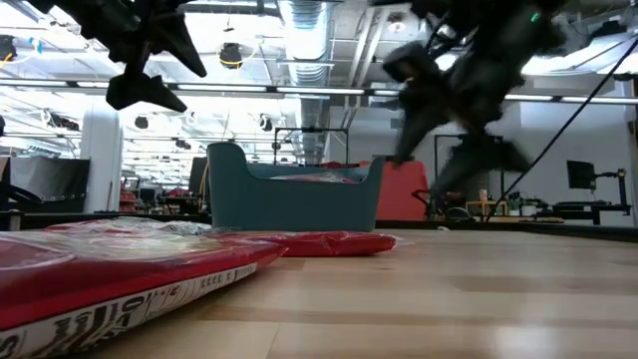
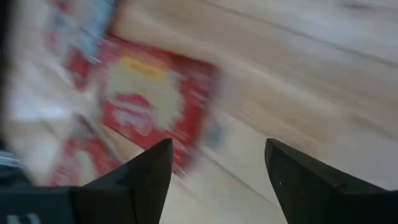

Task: Sort popcorn bags into baskets
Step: Put the red popcorn bag into the blue bin

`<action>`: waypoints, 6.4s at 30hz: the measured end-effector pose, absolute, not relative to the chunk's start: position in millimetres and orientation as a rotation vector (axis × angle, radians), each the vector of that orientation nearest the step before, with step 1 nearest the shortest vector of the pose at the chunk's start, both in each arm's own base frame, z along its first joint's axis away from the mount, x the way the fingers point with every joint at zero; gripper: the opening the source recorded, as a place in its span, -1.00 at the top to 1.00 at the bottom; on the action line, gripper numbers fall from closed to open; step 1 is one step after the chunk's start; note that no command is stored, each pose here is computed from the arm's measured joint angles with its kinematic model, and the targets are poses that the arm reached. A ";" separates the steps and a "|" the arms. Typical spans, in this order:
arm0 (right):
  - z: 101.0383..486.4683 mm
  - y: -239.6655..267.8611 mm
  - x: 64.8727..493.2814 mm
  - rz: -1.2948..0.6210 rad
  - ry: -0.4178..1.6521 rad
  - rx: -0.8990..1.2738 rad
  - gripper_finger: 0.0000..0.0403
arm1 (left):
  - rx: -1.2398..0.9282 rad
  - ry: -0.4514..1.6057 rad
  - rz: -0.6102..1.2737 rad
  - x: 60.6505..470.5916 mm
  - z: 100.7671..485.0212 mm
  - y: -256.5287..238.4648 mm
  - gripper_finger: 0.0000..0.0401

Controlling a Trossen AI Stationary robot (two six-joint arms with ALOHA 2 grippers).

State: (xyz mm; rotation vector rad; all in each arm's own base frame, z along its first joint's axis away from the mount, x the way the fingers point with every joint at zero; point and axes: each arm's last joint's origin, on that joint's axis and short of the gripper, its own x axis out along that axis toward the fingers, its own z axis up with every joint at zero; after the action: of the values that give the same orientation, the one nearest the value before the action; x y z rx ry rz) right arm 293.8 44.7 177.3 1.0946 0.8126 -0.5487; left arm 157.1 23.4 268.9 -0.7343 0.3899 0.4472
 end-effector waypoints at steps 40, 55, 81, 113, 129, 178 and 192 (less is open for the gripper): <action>106.8 46.0 339.1 -0.457 0.724 1.112 0.94 | -0.989 0.468 0.393 200.9 210.4 -30.9 -0.47; 165.8 41.5 334.2 -0.326 0.573 1.093 0.98 | -1.048 0.453 0.338 201.3 214.0 -38.8 -0.35; 294.7 -21.5 320.3 -0.074 0.216 0.987 0.98 | -1.055 0.384 0.288 205.2 221.0 -39.5 -0.35; 270.1 -165.4 341.5 -0.339 0.539 0.912 0.91 | -0.990 0.349 0.353 204.6 220.3 -37.0 -0.35; 255.8 -185.9 320.7 -0.517 0.692 0.697 0.59 | -0.973 0.353 0.347 204.6 220.3 -37.0 -0.35; 310.0 -122.2 324.3 -0.323 0.630 0.585 0.16 | -0.944 0.835 0.780 201.4 127.2 -69.0 -0.05; 308.3 -98.7 330.3 -0.171 0.684 0.554 0.34 | -0.990 0.869 0.581 213.5 131.8 -77.9 0.96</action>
State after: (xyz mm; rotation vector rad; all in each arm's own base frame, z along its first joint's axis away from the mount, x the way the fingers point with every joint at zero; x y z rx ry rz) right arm 330.3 -98.7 308.3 0.5537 0.6845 -0.1705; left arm 213.5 -77.9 131.8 -0.9901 0.8690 0.5806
